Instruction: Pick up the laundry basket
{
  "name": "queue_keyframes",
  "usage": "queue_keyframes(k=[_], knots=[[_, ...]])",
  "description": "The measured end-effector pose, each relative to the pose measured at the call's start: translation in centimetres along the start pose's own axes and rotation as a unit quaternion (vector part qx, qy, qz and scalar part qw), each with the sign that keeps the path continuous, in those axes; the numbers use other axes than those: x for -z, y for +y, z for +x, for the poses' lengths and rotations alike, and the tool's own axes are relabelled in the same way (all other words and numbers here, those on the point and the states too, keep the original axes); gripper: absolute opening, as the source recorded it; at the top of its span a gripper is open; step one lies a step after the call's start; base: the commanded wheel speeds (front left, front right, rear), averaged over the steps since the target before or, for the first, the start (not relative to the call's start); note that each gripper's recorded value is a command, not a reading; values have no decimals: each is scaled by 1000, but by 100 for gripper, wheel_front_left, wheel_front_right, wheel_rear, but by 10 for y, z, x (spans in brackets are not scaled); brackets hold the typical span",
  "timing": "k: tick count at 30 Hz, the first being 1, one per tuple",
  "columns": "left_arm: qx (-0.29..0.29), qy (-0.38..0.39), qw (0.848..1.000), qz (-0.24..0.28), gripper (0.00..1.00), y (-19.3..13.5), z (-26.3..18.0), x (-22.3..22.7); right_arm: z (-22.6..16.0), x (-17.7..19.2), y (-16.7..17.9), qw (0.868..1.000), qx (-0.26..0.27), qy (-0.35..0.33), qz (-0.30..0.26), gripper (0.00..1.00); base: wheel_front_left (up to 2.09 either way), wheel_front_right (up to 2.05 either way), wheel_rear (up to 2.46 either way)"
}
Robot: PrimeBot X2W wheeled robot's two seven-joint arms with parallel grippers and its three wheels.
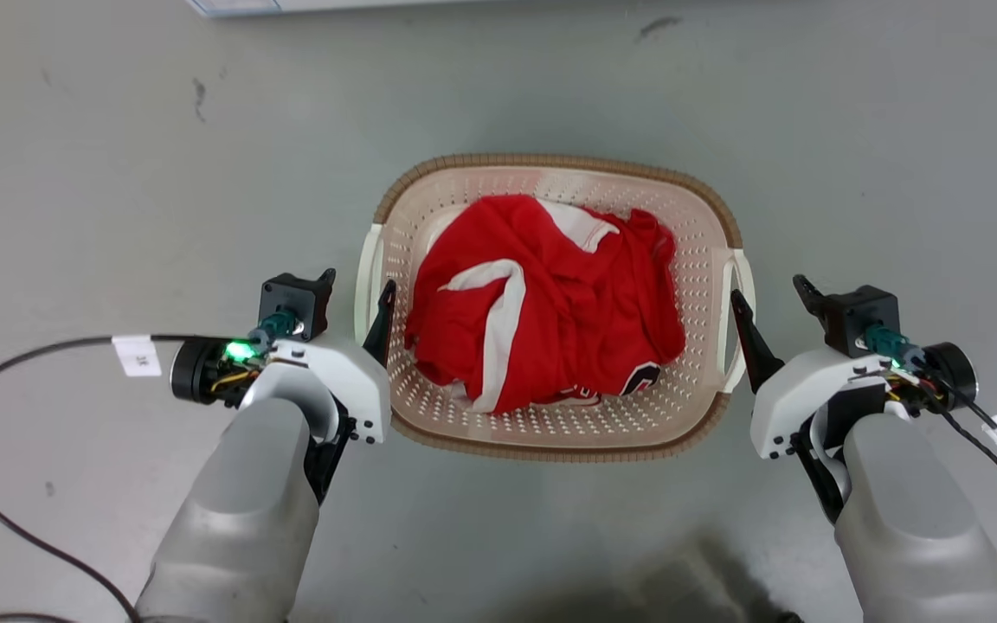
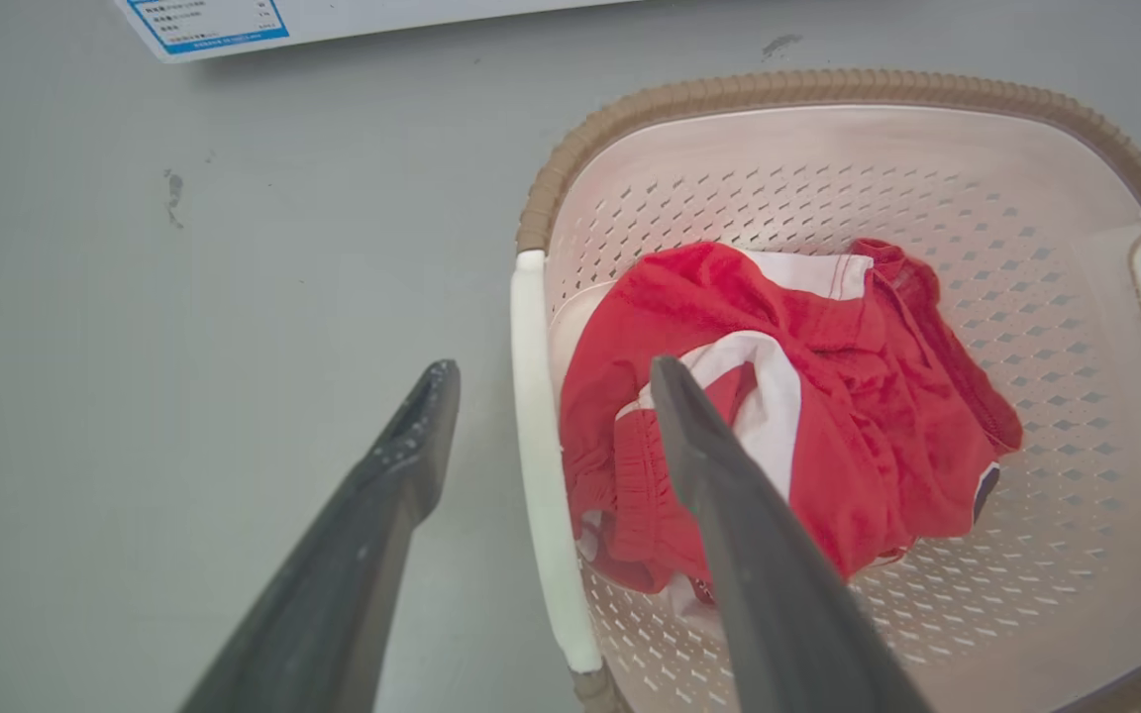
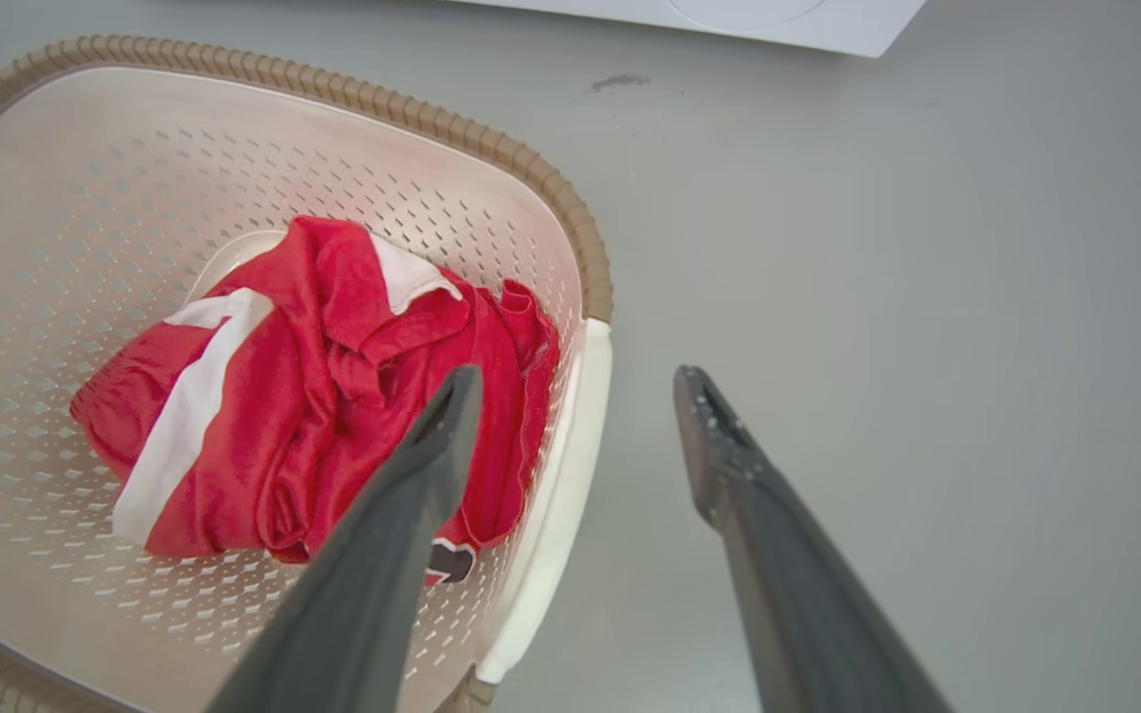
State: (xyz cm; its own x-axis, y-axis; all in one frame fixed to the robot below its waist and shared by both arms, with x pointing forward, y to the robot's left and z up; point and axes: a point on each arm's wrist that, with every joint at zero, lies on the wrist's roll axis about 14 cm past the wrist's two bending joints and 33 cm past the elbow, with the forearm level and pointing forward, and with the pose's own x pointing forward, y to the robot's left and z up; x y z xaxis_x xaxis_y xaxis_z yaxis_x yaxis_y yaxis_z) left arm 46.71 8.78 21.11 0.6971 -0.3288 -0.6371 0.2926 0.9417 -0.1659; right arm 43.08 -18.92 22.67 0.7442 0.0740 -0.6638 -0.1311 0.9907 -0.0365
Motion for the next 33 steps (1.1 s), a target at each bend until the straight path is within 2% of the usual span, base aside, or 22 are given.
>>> queue_keyframes(k=[15, 23, 24, 25, 26, 27, 33], knots=[[29, 64, 998, 5, 100, 2, 45, 46, 32, 70, 15, 993, -30, 113, 3, 100, 0, 0, 0], [37, 75, 996, 9, 100, 2, 54, 55, 41, 84, 23, 990, -44, 137, 9, 100, 0, 0, 0], [38, 75, 996, 11, 100, 2, 55, 55, 40, 87, 25, 989, -46, 142, 11, 92, 0, 0, 0], [39, 76, 996, 11, 100, 2, 56, 55, 40, 88, 26, 988, -47, 145, 11, 32, 0, 0, 0], [40, 79, 996, 14, 54, 2, 57, 57, 41, 89, 27, 988, -49, 146, 11, 0, 0, 0, 0], [42, 83, 996, 17, 0, 1, 57, 58, 42, 89, 28, 988, -51, 148, 10, 0, 0, 0, 0], [45, 83, 995, 12, 0, -4, 61, 58, 45, 89, 32, 987, -57, 151, 12, 0, 0, 0, 0]])
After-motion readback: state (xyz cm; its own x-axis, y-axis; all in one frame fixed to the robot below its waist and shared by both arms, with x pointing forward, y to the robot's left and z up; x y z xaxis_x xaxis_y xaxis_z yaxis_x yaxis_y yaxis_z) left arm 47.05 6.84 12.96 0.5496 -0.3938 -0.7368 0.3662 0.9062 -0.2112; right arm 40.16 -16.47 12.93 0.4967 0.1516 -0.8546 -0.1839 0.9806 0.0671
